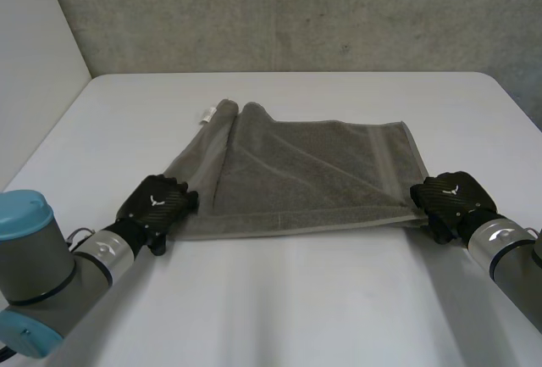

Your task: Fold the towel.

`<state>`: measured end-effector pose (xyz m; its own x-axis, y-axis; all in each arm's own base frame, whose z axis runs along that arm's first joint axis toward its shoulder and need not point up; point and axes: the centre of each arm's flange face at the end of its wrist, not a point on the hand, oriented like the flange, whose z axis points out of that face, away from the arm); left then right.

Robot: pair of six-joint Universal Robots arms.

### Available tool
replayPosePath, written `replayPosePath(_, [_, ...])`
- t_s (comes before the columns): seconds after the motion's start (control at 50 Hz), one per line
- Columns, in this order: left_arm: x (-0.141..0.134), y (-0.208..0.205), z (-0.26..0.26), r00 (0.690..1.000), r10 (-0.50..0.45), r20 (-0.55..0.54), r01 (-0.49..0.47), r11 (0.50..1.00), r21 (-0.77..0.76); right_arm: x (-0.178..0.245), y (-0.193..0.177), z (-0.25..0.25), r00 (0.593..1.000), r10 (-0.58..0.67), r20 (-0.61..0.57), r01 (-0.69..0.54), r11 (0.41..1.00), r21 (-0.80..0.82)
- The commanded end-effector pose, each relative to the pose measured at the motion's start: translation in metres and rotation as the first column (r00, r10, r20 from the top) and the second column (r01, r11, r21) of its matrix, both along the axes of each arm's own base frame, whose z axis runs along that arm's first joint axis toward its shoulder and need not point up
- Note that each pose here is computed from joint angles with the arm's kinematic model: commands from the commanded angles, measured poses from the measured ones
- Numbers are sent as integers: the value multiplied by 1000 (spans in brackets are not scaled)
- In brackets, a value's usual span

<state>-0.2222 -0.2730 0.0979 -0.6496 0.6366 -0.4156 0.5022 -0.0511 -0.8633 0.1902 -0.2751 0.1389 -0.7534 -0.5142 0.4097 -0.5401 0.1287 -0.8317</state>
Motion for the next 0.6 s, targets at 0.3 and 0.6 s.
replayPosePath(0.3, [-6,-26,11,979,62,-196,-50,997,64,0,1,-1,1000,2,-2,-2,1000,4])
replayPosePath(0.6, [-9,-22,5,981,52,-185,-38,996,79,0,1,-4,1000,4,-6,-3,1000,14])
